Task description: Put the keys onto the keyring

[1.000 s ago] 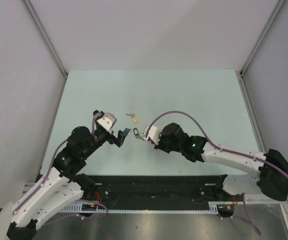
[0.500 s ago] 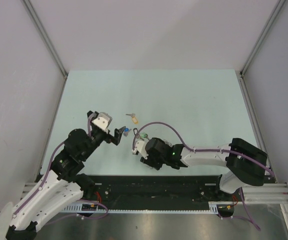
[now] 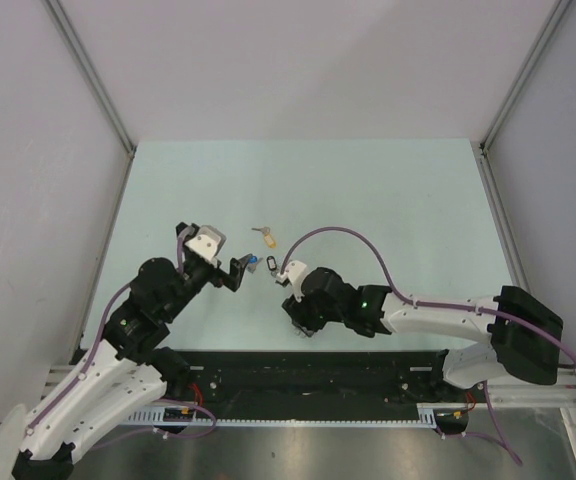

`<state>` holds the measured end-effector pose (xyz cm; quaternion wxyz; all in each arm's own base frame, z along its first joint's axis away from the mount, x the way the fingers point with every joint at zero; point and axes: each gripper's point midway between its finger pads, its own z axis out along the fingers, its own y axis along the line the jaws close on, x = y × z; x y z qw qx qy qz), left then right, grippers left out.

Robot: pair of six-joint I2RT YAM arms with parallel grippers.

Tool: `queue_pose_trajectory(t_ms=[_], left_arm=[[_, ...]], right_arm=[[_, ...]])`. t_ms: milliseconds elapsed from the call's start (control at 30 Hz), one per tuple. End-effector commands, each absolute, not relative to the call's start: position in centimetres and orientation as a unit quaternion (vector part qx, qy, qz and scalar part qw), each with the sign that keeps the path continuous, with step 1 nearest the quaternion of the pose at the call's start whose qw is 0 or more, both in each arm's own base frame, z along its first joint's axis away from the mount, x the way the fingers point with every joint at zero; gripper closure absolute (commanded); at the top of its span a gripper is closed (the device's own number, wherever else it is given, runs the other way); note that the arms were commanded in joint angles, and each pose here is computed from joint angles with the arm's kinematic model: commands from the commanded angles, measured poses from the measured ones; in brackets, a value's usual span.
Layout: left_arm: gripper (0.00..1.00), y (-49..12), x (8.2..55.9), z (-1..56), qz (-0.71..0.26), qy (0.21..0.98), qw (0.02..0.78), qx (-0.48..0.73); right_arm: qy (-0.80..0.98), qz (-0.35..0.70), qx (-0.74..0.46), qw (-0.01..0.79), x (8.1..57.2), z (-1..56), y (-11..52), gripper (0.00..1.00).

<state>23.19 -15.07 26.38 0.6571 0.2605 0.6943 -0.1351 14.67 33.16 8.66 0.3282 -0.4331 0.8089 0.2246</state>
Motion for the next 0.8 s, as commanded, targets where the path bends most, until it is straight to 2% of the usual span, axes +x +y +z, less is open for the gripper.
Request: queue_pose_trajectory(t_ms=[0, 133, 333, 600, 767], left_arm=[[0.00, -15.4, 23.3, 26.7, -0.149, 0.690, 0.661, 0.254], [0.00, -15.5, 23.3, 26.7, -0.150, 0.690, 0.661, 0.255], [0.00, -15.9, 23.4, 26.3, -0.155, 0.693, 0.653, 0.261], [0.00, -16.1, 23.3, 26.1, -0.158, 0.694, 0.650, 0.266], [0.00, -16.1, 23.3, 26.1, -0.158, 0.693, 0.650, 0.267]], right_arm=[[0.850, 0.229, -0.330, 0.341, 16.1, 8.9, 32.6, 0.46], [0.864, 0.252, -0.262, 0.347, 17.0, 8.4, 32.1, 0.46], [0.881, 0.259, -0.236, 0.319, 16.9, 6.3, 31.8, 0.46], [0.887, 0.258, -0.204, 0.323, 18.9, 4.8, 31.0, 0.46], [0.906, 0.249, -0.160, 0.304, 20.5, 3.2, 28.4, 0.39]])
